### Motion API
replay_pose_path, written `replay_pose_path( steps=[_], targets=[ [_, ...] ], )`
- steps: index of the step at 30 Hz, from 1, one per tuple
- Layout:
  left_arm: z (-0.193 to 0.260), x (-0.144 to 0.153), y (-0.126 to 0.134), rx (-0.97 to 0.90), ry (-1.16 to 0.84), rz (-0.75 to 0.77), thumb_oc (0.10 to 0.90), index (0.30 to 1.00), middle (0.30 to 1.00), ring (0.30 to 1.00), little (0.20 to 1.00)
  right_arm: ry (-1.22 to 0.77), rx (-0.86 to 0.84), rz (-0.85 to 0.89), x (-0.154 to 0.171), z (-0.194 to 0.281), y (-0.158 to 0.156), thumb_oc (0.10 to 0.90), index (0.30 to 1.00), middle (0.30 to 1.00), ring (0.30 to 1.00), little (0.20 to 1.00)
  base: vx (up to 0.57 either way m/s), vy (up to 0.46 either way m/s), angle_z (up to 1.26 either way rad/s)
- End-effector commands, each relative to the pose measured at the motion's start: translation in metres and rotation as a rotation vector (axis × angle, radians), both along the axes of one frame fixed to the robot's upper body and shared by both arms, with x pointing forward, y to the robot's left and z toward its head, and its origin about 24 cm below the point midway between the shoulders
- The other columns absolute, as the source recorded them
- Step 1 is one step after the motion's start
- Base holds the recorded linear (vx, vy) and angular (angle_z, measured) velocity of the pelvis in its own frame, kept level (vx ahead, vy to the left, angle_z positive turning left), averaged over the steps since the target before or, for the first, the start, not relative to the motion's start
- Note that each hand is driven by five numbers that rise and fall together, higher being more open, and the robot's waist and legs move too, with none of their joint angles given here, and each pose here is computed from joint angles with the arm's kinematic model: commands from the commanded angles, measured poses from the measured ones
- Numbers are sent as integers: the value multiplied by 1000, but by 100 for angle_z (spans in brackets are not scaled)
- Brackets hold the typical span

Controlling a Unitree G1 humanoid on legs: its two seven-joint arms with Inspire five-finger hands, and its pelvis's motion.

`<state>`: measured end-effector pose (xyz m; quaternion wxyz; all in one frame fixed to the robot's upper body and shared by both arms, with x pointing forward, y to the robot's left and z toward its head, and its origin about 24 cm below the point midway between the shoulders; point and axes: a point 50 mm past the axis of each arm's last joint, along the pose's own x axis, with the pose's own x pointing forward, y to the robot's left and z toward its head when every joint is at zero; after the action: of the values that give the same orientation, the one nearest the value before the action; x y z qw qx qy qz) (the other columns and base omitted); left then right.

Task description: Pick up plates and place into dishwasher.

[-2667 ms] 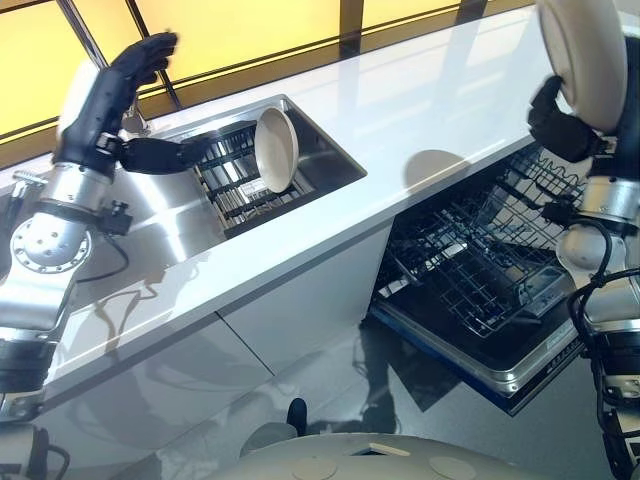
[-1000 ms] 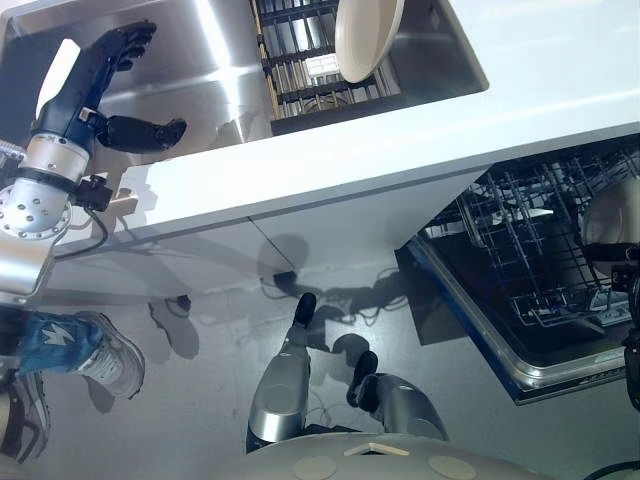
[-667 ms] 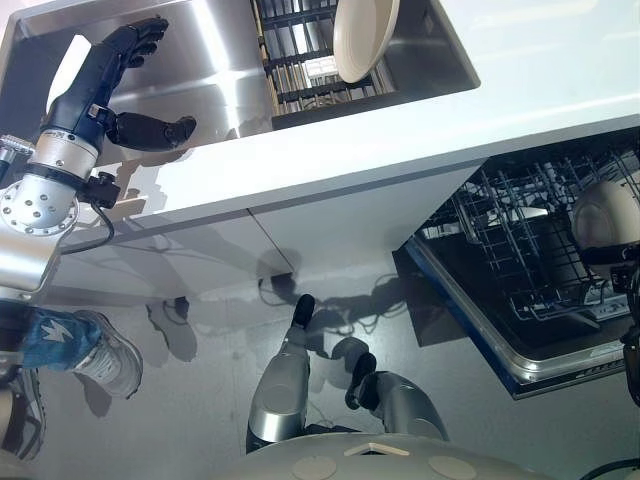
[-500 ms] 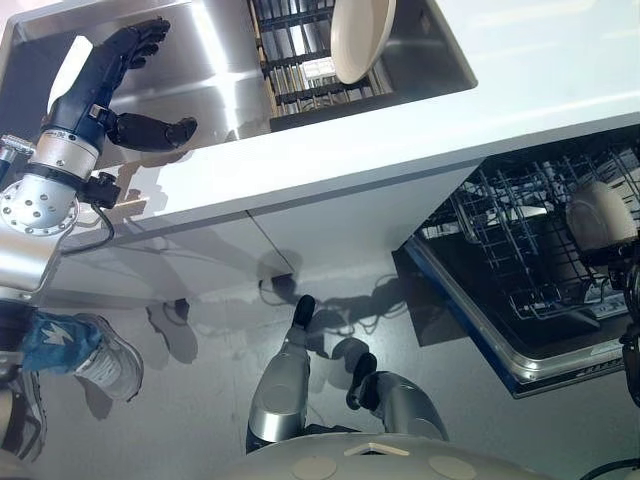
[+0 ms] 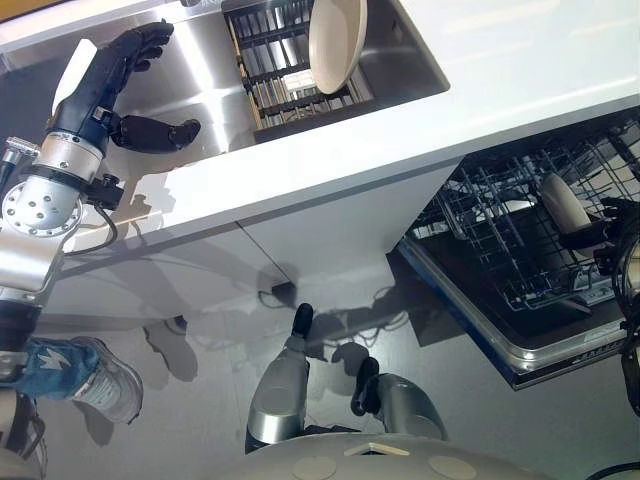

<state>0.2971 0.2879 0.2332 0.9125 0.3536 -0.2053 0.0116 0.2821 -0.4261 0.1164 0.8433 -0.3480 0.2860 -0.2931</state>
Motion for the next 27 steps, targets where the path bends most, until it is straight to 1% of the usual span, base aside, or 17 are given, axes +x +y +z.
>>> replay_pose_path(
  steps=[1,5,10,15,19,24,27],
  targets=[
    [48,-15,-1,-63,-258,-39,800,900,900,900,900,-14,-153,72,2,25,-2,800,900,900,900,900,11,96,-5],
    [46,-15,0,-62,-248,-41,800,900,900,900,900,-22,-110,93,4,20,3,800,900,900,900,900,2,99,-3],
    [43,-17,0,-51,-244,-38,800,900,900,900,900,-116,-9,166,13,18,22,800,900,900,900,900,-22,101,-1],
    [39,-17,2,-47,-249,-24,800,900,900,900,900,-249,112,273,23,17,48,800,900,900,900,900,-38,94,-1],
    [36,-17,5,-51,-255,-6,800,900,900,900,900,-294,193,383,26,15,68,800,900,900,900,900,-42,114,-9],
    [32,-17,6,-48,-262,12,800,900,900,900,900,-370,276,502,29,22,86,800,900,900,900,900,-46,109,-15],
    [32,-17,6,-44,-268,23,800,900,900,900,900,-441,301,533,30,30,93,800,900,900,900,900,-30,70,-20]
  ],
)
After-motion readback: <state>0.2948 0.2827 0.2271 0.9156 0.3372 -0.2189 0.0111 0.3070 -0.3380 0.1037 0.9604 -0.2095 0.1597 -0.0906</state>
